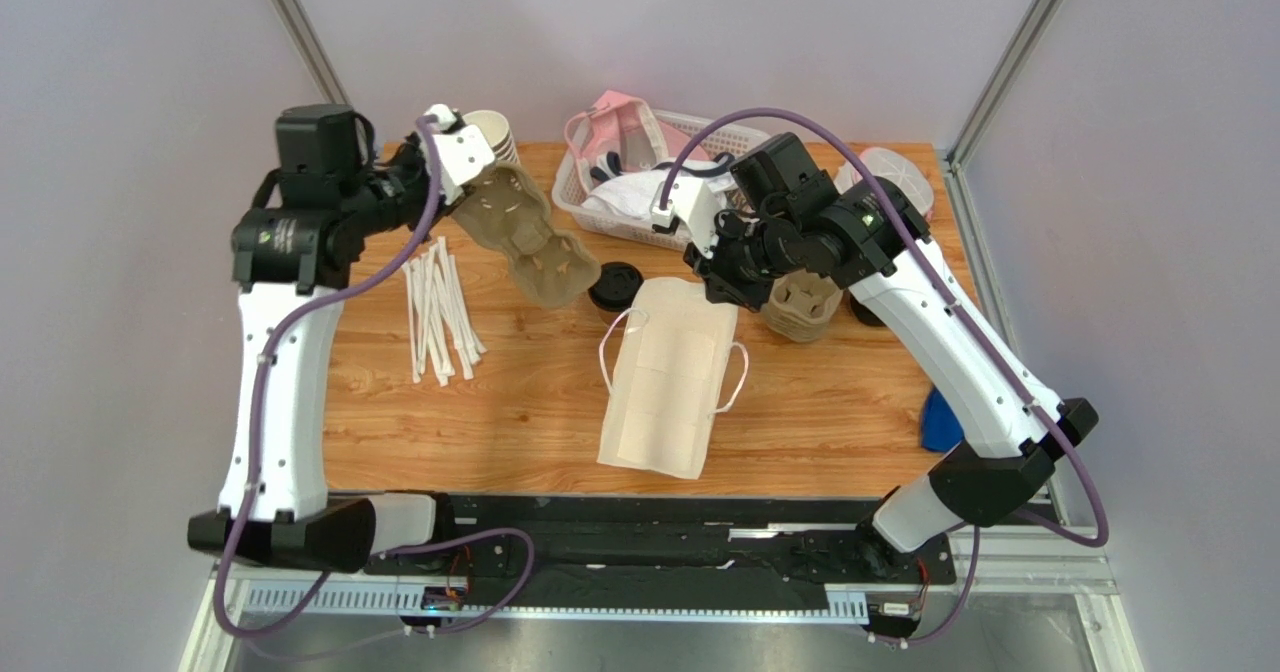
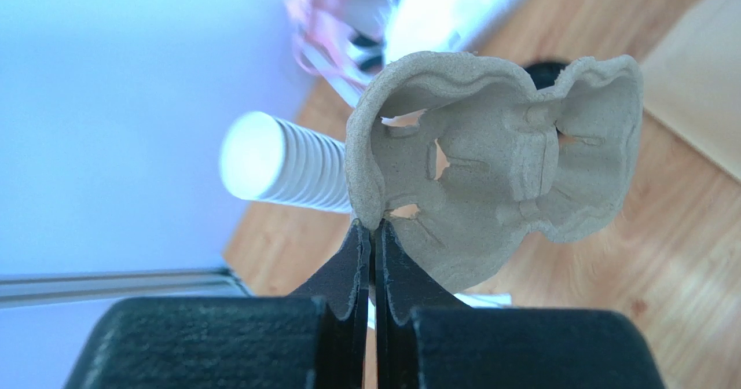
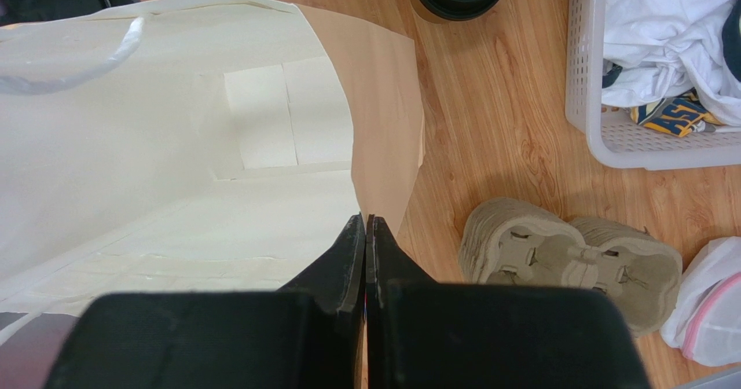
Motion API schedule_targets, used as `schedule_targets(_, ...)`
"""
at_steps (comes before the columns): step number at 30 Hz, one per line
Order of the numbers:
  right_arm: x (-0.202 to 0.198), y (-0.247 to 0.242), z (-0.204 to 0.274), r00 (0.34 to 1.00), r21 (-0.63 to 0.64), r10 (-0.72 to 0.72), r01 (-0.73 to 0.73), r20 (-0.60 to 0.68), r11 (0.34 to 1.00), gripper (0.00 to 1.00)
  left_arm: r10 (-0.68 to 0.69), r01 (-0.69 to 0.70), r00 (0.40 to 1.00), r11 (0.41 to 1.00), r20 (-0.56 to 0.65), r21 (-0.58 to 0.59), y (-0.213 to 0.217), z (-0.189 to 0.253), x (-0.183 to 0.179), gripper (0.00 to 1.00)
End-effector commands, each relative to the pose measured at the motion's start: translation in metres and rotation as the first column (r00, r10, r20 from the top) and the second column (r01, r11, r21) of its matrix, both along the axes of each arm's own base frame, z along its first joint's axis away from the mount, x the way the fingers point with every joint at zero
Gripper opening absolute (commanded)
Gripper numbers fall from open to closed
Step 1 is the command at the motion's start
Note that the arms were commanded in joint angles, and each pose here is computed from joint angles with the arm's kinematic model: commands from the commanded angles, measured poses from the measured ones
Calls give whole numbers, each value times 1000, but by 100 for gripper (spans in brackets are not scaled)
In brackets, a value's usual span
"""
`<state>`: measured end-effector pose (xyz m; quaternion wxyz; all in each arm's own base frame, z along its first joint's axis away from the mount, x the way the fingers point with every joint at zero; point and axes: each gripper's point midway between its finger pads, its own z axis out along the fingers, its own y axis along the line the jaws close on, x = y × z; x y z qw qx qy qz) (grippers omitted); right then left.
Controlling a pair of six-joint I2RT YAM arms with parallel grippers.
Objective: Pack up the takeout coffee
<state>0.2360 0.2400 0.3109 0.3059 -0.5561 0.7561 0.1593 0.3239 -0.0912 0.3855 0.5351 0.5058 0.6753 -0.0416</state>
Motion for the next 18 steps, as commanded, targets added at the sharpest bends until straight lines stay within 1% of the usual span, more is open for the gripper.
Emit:
schedule_targets(1,-24,-25,-2,999,-74,18,-21,-36,997,0,-49,78,978,987,201,-141,-17,93,-59,0)
schedule_targets(2,-24,-25,-3,999,-77,23,-26,-35,997,0,-51,94,965,983,256,-159,-19,114,-69,0)
schedule_targets(5,-22,-25,-6,999,-86,22,-25,-36,996,0,-78,156,943,962,323,-224,-27,153,-101,0)
schedule_targets(8,-20,-25,-9,999,-94,12,-16,-42,995,0,-133,238,922,935,365,-261,-38,178,-130,0)
schedule_targets(12,-19,-23,-10,999,-94,4,-8,-49,996,0,-190,311,913,896,361,-316,-48,192,-157,0)
schedule_targets(16,-17,-18,-8,998,-82,1,-6,-61,997,0,-258,374,903,867,345,-329,-57,188,-176,0)
schedule_targets(18,-15,-16,-7,998,-80,-3,-2,-59,997,0,-267,374,909,861,321,-344,-58,181,-180,0)
